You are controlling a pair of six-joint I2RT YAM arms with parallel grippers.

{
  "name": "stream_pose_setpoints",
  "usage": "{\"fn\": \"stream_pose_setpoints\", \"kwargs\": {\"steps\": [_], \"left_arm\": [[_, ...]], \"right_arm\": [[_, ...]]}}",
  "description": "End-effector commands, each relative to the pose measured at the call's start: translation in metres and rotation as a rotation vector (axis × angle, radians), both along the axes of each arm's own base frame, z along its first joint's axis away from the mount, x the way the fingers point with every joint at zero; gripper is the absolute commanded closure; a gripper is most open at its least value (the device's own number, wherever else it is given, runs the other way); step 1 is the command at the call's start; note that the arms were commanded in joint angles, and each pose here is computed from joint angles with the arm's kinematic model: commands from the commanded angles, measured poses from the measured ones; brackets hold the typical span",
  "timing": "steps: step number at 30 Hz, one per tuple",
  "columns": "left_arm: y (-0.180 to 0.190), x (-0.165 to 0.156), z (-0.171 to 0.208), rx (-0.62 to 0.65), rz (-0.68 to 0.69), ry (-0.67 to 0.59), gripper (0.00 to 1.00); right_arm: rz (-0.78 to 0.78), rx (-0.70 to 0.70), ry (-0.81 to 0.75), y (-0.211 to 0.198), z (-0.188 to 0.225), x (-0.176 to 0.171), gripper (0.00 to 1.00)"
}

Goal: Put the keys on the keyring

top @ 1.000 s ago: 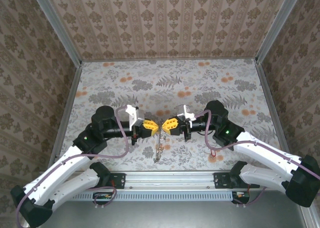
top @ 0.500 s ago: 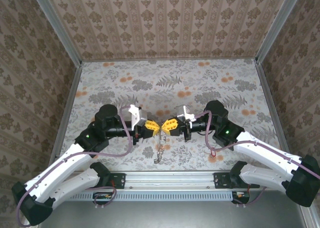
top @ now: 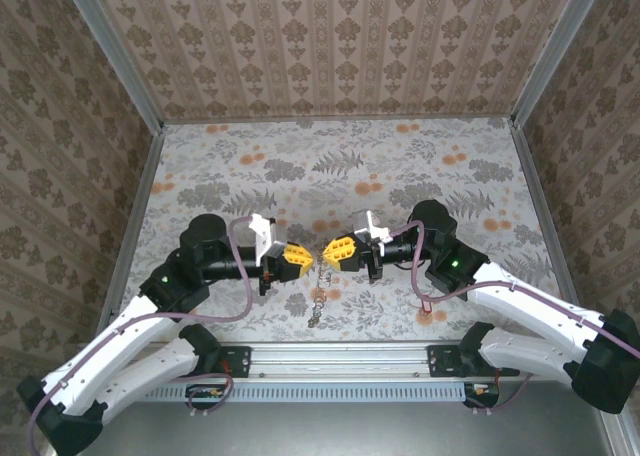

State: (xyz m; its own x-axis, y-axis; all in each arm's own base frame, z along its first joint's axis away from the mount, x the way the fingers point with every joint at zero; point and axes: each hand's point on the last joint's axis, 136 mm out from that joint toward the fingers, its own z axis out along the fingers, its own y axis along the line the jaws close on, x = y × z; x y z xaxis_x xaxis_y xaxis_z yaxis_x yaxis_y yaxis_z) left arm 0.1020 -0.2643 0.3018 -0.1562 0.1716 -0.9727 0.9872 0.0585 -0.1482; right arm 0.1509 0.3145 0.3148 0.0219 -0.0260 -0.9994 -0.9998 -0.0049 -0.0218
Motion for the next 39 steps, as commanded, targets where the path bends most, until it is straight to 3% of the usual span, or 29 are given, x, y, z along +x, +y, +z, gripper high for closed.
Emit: {"fn": "stream_pose_setpoints", "kwargs": {"steps": [1,18,39], "left_arm": [[-0.004,-0.005,0.020,-0.043,-0.042,-0.044,0.92],[-0.002,-0.018,0.025,-0.070,-0.091,-0.035,0.91],[-0.012,-0.009,0.018,-0.038,-0.090,-0.050,0.91]], "right_arm": [[0.031,0.049,-0.060,0.001,0.024,-0.007,1.00],[0.017,0.040,-0.064,0.000,0.022,-0.007,1.00],[0.021,0.038,-0.061,0.002,0.020,-0.008,1.00]]}}
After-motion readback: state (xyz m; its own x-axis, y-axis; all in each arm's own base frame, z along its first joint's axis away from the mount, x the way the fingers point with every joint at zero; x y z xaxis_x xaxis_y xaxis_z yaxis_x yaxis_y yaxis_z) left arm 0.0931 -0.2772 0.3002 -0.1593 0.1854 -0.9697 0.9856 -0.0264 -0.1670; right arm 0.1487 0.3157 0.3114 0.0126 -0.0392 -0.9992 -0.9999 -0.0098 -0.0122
